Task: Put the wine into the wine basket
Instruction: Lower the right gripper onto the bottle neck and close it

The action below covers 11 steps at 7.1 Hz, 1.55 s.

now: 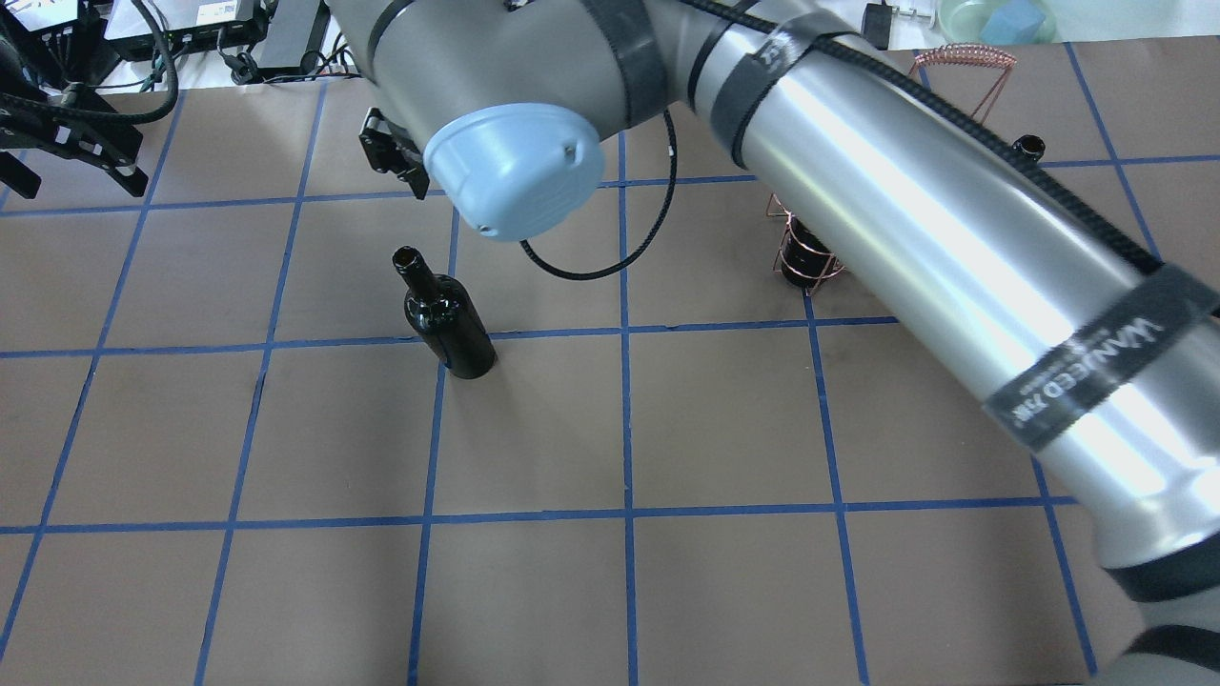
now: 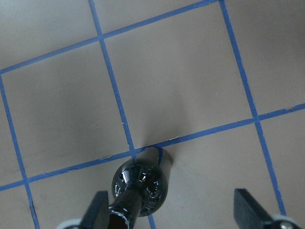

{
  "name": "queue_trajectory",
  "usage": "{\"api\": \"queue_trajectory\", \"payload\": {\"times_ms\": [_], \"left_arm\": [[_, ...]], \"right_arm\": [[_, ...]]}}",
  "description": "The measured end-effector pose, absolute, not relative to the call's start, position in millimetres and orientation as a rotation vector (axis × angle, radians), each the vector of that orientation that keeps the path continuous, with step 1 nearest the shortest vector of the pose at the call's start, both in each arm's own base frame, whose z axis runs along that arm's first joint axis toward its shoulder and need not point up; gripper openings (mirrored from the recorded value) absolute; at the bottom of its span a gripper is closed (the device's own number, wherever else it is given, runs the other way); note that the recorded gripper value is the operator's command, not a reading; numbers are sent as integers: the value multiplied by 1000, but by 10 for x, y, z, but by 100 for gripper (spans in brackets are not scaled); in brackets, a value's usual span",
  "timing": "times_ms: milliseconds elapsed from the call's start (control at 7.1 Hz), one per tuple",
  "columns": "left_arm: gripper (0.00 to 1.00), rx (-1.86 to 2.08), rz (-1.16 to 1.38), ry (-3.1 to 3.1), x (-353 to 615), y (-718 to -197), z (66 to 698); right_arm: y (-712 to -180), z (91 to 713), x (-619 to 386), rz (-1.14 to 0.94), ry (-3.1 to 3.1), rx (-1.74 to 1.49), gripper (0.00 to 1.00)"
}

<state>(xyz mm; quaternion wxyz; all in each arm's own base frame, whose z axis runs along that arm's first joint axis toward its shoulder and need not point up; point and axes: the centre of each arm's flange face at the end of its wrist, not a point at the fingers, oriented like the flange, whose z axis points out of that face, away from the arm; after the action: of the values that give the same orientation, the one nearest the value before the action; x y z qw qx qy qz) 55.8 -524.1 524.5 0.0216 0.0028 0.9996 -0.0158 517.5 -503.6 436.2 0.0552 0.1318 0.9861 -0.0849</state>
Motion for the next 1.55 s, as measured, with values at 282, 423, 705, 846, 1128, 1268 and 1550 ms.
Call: {"api": "queue_trajectory", "payload": {"times_ms": [282, 423, 705, 846, 1128, 1268, 1550], "left_arm": [[100, 11, -40, 3100, 551, -5236, 5239], [100, 12, -31, 3103, 548, -5226, 5237], [100, 8, -29, 3095, 566, -5208, 5255], [100, -2, -35, 3085, 596, -5191, 5283], [100, -38, -46, 3074, 708, -5144, 5333], [100, -59, -48, 3071, 778, -5128, 5343], [100, -85, -48, 3062, 862, -5098, 5365]], "right_arm": [[-4904, 4126, 5450, -238, 3020, 356, 89], [-4876, 4071, 5503, -232, 3029, 325, 86], [-4872, 4013, 5539, -232, 3046, 222, 70], [-4883, 3985, 5551, -237, 3050, 170, 59], [-4909, 3953, 5577, -258, 3037, 141, 48], [-4915, 3954, 5581, -265, 3032, 140, 41], [-4921, 3965, 5575, -271, 3028, 138, 32]]}}
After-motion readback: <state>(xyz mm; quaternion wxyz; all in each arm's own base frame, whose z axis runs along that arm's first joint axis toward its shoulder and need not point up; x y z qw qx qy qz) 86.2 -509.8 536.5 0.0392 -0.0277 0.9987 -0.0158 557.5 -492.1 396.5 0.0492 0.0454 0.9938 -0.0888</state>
